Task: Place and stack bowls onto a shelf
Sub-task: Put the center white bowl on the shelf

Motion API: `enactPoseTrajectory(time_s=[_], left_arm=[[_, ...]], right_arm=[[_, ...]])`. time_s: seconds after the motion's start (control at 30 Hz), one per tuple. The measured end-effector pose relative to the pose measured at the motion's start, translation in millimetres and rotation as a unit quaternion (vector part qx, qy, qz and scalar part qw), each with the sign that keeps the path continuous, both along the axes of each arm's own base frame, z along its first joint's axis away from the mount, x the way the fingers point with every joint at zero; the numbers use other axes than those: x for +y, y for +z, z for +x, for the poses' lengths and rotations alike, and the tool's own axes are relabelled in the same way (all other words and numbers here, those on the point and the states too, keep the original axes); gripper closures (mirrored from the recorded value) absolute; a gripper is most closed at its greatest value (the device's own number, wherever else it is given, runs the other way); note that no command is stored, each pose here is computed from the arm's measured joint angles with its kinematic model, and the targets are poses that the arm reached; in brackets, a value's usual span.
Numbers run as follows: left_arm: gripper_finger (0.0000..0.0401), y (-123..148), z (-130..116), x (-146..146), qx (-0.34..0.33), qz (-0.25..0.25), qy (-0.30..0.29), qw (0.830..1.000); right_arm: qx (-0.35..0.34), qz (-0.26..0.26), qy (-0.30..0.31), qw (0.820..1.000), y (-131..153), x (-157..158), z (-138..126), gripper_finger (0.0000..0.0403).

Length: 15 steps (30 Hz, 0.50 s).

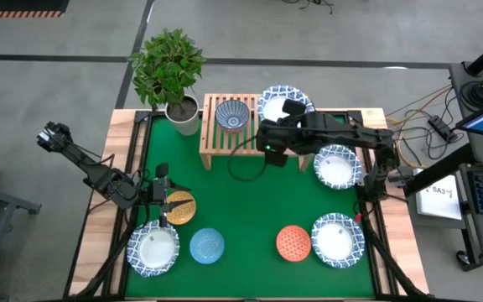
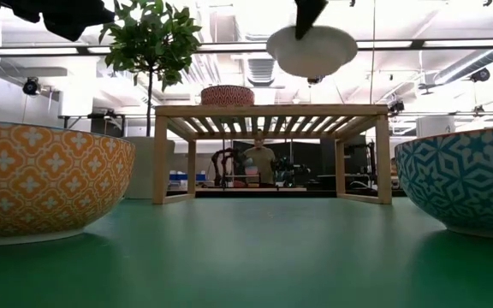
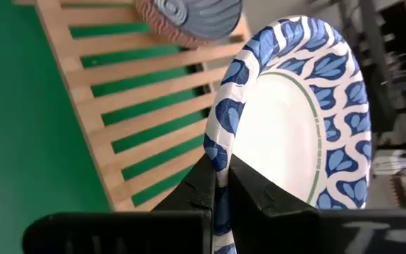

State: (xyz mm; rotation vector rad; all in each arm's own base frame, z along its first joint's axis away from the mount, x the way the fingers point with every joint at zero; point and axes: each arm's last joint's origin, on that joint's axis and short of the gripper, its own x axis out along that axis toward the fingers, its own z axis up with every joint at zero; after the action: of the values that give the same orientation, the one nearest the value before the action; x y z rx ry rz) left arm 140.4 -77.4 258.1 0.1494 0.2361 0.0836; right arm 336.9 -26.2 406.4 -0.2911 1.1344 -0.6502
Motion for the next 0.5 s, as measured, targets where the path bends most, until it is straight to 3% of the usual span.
enactPoseTrajectory(time_s=[0.5], left_arm=[[0.0282, 0, 0, 0, 0.001, 0.0, 0.0, 1.0]], right_arm=[[0.032, 0.034, -0.02, 0.999, -44, -39, 12, 0.039]])
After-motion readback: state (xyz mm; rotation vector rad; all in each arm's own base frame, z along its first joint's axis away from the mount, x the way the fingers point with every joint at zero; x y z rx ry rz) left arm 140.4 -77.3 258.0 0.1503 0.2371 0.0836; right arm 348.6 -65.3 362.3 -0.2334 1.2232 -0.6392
